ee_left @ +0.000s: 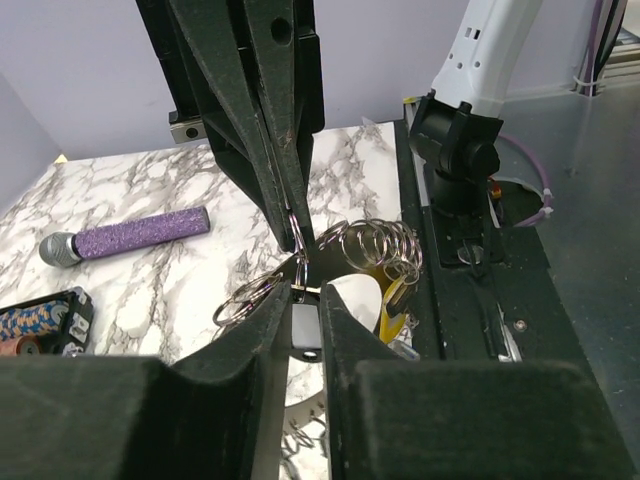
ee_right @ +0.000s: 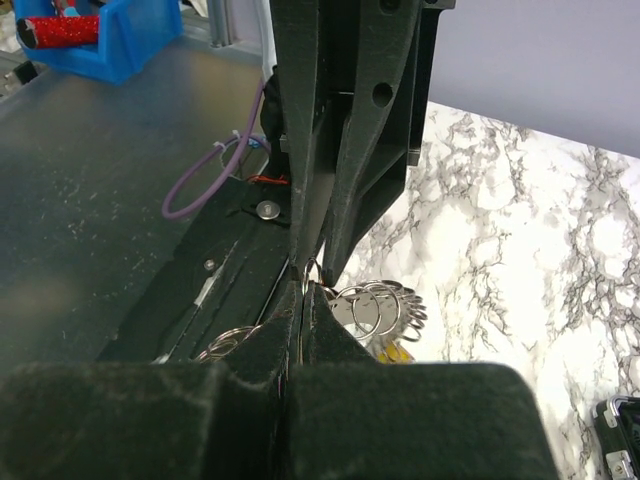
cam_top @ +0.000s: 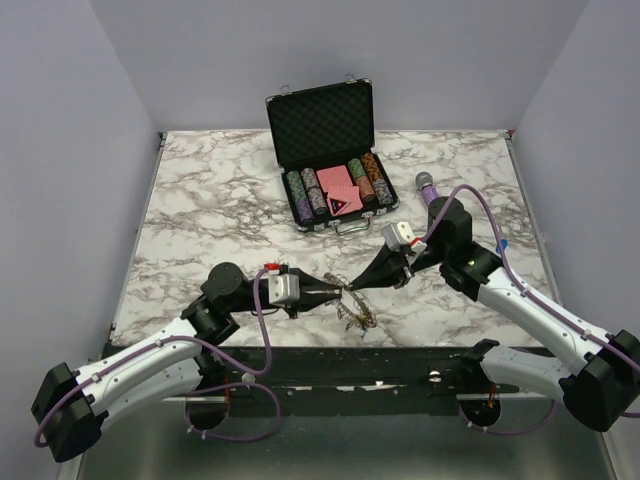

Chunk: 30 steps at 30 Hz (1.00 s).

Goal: Put the keys on the keyring

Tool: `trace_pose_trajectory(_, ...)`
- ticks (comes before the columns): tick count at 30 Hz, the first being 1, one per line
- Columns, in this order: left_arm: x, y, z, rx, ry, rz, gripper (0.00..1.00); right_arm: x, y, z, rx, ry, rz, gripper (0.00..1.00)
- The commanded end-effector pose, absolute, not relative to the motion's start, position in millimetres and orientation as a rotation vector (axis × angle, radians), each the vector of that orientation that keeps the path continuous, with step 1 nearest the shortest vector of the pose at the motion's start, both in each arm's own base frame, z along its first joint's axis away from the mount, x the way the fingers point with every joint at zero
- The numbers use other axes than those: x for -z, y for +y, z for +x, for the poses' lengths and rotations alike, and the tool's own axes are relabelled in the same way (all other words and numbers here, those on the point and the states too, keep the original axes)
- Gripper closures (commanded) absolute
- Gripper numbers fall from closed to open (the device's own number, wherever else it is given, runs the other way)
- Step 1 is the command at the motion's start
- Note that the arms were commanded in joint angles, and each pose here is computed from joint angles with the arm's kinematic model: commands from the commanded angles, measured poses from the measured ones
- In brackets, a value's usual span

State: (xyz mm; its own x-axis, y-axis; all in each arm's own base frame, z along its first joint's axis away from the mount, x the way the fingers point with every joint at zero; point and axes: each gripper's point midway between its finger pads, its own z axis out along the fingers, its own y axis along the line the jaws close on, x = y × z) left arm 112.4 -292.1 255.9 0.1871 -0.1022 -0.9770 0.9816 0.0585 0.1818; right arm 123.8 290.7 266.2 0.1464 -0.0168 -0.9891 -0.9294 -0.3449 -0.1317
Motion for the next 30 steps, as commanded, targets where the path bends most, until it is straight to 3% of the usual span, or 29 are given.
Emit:
trace_pose_trajectory(1, -271, -295, 107, 1.1, 0.963, 1.193, 0.81, -277, 291, 120, -1.328, 0.882, -1.559, 1.0)
trace_pose_trajectory(4, -271, -295, 107, 1.103, 0.967, 1.197, 0.99, -275, 291, 120, -1.332, 0.892, -1.554, 1.0)
trace_pose_trajectory(30, -247, -289, 130, 1.02, 1.183, 1.087, 1.0, -286, 296, 127, -1.444, 1.064, -1.358, 1.0)
